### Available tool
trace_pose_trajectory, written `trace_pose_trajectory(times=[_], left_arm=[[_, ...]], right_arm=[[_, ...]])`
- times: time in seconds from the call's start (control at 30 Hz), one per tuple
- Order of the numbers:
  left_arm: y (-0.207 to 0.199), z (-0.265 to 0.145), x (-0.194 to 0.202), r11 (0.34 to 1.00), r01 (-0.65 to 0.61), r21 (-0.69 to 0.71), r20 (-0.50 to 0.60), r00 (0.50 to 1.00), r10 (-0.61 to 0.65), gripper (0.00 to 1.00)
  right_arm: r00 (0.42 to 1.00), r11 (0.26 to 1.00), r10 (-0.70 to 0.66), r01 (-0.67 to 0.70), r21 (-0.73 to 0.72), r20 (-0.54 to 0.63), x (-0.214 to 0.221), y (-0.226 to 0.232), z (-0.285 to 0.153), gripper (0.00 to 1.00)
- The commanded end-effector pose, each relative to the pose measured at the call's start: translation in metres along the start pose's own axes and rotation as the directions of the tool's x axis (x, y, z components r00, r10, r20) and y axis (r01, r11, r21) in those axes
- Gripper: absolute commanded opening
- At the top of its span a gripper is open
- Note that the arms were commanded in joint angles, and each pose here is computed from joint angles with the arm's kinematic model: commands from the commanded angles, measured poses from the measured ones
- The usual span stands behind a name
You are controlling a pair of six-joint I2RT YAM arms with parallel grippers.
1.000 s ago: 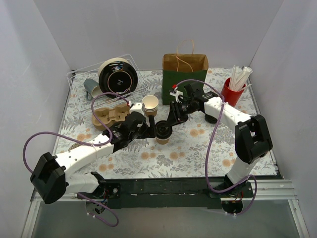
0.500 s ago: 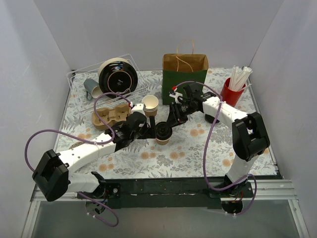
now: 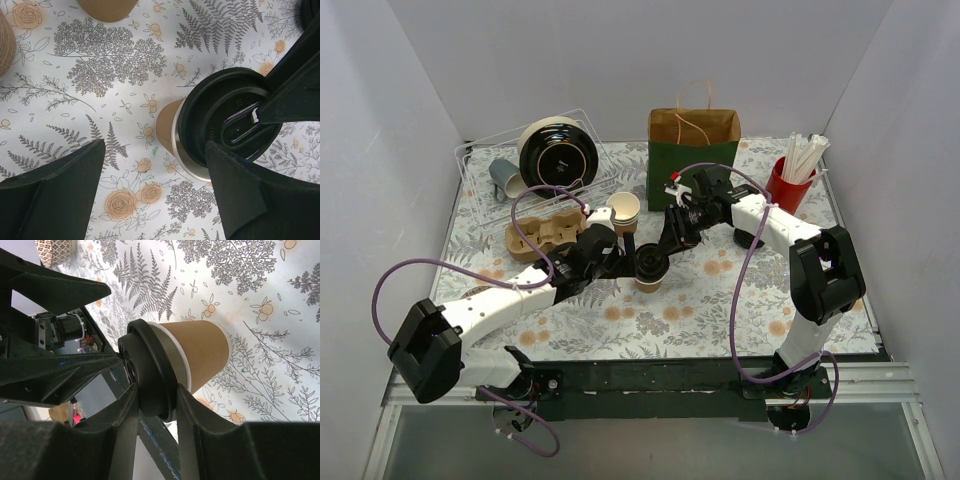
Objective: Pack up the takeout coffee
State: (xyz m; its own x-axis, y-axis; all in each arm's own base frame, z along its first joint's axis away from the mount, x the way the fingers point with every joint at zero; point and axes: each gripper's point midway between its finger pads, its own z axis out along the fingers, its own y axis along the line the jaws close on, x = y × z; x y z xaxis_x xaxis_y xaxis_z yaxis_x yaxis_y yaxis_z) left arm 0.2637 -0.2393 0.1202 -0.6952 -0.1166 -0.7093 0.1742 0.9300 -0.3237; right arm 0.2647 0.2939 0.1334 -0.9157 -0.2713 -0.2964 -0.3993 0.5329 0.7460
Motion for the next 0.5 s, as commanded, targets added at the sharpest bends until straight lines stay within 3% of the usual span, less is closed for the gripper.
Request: trace_pose_trajectory(times=[0.0,0.17,0.47], left_arm=[[0.004,-0.014,-0.019,1.0,-0.005,-0.028,0.048,0.999,0.006,0.81],[0.006,-0.026,-0.03,0.999,0.005,-0.035,0.091,0.996,-0.001,0.82],[0.013,-0.022,-0.019,0.999,0.004,-0.054,0.065,0.998,-0.001,0.82]], right_arm=[[0.997,0.991,-0.063,0.069,-0.116,0.053,-0.018,0.04,-0.019,0.12],[0.997,0.989,-0.058,0.066,-0.134,0.058,-0.017,0.044,-0.02,0.11],[0.998,0.99,-0.033,0.039,-0.133,0.045,-0.009,0.04,-0.013,0.11]])
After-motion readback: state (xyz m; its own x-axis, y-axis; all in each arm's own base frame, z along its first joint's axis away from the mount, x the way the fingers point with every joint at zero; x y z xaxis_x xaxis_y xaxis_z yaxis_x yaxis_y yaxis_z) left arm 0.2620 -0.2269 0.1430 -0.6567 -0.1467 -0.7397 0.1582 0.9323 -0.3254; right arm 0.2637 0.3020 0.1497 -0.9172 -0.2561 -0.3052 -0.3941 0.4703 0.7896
